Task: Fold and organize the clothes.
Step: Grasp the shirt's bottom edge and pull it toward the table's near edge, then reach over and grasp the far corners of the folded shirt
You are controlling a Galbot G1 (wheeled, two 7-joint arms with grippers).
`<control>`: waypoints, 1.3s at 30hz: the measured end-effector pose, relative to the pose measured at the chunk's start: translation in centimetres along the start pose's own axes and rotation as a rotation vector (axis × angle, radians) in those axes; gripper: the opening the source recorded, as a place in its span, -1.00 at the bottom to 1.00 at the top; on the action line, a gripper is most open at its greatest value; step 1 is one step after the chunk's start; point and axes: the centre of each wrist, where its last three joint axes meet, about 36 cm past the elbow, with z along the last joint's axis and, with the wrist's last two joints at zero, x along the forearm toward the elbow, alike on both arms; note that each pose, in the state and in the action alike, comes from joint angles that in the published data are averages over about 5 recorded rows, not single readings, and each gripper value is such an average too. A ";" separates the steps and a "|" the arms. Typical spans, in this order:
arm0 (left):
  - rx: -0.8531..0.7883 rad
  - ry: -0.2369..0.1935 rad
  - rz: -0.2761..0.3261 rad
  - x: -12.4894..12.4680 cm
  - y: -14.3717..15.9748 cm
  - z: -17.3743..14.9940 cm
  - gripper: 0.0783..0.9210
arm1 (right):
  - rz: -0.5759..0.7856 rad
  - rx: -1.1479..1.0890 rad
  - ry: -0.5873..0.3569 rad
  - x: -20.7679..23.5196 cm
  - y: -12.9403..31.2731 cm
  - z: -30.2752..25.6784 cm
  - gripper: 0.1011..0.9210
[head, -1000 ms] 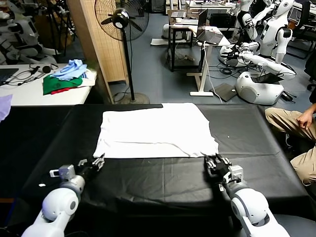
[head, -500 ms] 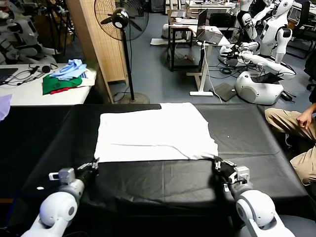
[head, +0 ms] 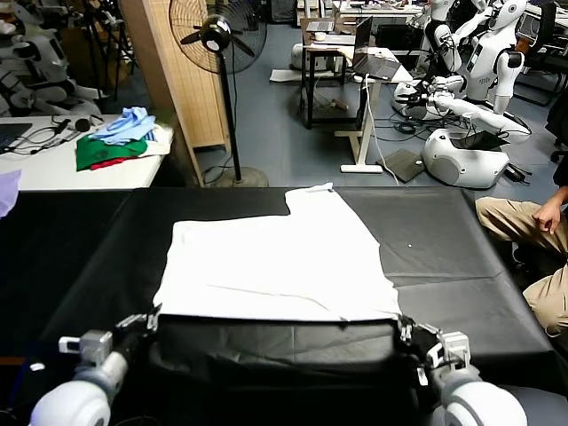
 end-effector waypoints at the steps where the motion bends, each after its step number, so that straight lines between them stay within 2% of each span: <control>1: 0.001 0.010 -0.003 0.4 0.0 0.2 -0.88 | -0.005 0.007 0.002 0.2 0.0 0.0 -0.71; 5: 0.012 0.040 -0.034 1.5 -0.1 0.7 -0.72 | -0.015 0.019 0.001 1.1 -0.1 -0.4 -0.19; 10: 0.033 0.060 -0.080 2.8 -0.5 0.3 -0.10 | -0.045 -0.003 -0.033 2.5 -0.5 -1.5 0.46; 13: 0.031 0.067 -0.089 3.8 -0.7 -0.9 0.30 | -0.044 -0.021 -0.094 2.7 -1.4 -2.7 0.66; 16: 0.035 0.060 -0.080 4.4 -0.6 -2.6 0.59 | -0.018 -0.024 -0.168 1.6 -2.6 -4.2 0.69; 19: 0.048 0.042 -0.077 4.0 0.0 -4.3 0.68 | 0.006 -0.019 -0.241 -0.8 -3.9 -6.1 0.70; 22: 0.055 0.020 -0.076 2.5 1.0 -6.0 0.70 | 0.020 -0.010 -0.295 -4.1 -4.9 -8.2 0.70; 27: 0.075 -0.034 -0.057 -2.0 3.1 -9.4 0.71 | 0.004 0.002 -0.303 -10.2 -5.4 -12.4 0.70; 31: 0.099 -0.056 -0.051 -6.5 4.4 -12.0 0.71 | 0.000 0.007 -0.272 -15.4 -5.1 -15.9 0.70; 35: 0.112 -0.046 -0.044 -11.1 4.8 -14.0 0.71 | -0.017 -0.012 -0.238 -20.6 -4.2 -19.3 0.70; 39: 0.123 -0.016 -0.044 -15.2 5.0 -16.0 0.71 | -0.052 -0.033 -0.187 -25.3 -2.8 -22.0 0.70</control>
